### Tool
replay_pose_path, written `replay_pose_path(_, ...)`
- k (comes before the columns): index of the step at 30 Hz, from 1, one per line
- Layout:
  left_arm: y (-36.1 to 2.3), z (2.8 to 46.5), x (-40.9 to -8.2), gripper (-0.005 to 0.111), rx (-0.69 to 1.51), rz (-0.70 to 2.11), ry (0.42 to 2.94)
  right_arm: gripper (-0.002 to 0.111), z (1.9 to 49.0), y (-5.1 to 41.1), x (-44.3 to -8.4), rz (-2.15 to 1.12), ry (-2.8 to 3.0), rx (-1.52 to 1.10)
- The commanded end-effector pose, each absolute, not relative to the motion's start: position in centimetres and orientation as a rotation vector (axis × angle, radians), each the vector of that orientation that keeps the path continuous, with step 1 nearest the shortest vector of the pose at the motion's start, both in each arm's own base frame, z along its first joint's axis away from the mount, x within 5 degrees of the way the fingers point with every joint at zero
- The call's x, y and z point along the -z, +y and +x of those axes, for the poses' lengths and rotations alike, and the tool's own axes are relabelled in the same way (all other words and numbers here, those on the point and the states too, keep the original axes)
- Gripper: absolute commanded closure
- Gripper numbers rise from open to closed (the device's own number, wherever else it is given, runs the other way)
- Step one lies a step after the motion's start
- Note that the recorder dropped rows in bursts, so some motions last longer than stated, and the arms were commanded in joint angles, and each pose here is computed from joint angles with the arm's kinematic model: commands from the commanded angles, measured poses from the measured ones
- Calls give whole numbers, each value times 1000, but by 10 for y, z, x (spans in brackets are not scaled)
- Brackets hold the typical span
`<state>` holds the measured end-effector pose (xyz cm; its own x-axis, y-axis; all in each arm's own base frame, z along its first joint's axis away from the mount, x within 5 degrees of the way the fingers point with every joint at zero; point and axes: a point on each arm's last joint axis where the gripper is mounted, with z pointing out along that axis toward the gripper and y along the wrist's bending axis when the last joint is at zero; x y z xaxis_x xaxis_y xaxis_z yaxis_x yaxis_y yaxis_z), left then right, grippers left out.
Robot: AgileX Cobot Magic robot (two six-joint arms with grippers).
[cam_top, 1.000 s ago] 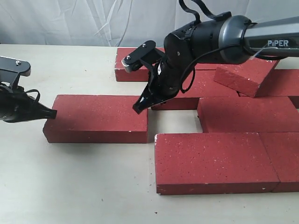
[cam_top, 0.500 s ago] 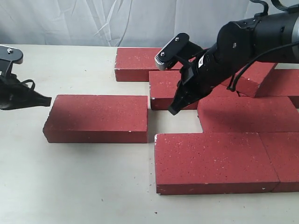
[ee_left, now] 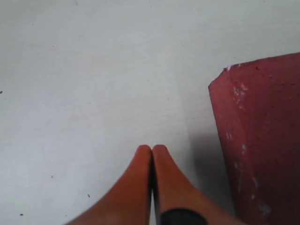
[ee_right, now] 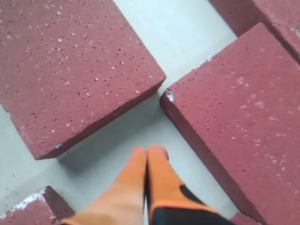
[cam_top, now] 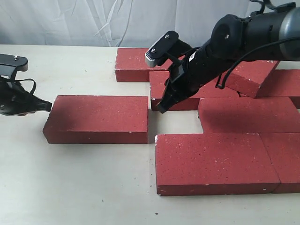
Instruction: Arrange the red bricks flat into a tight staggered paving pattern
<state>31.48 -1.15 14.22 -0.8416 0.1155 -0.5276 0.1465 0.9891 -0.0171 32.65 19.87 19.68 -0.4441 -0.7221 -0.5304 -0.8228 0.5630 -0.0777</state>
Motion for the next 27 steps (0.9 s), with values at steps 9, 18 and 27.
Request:
replay_pose_path(9, -18, 324, -125, 107, 139, 193, 2664, 109, 345, 215, -158, -1217, 2396, -364)
replay_pose_path(18, -37, 329, -125, 107, 141, 269, 2640, 109, 354, 220, -143, -1213, 2421, -371)
replay_pose_path(27, -44, 327, -124, 107, 150, 308, 2645, 109, 351, 218, -142, -1255, 2431, -363)
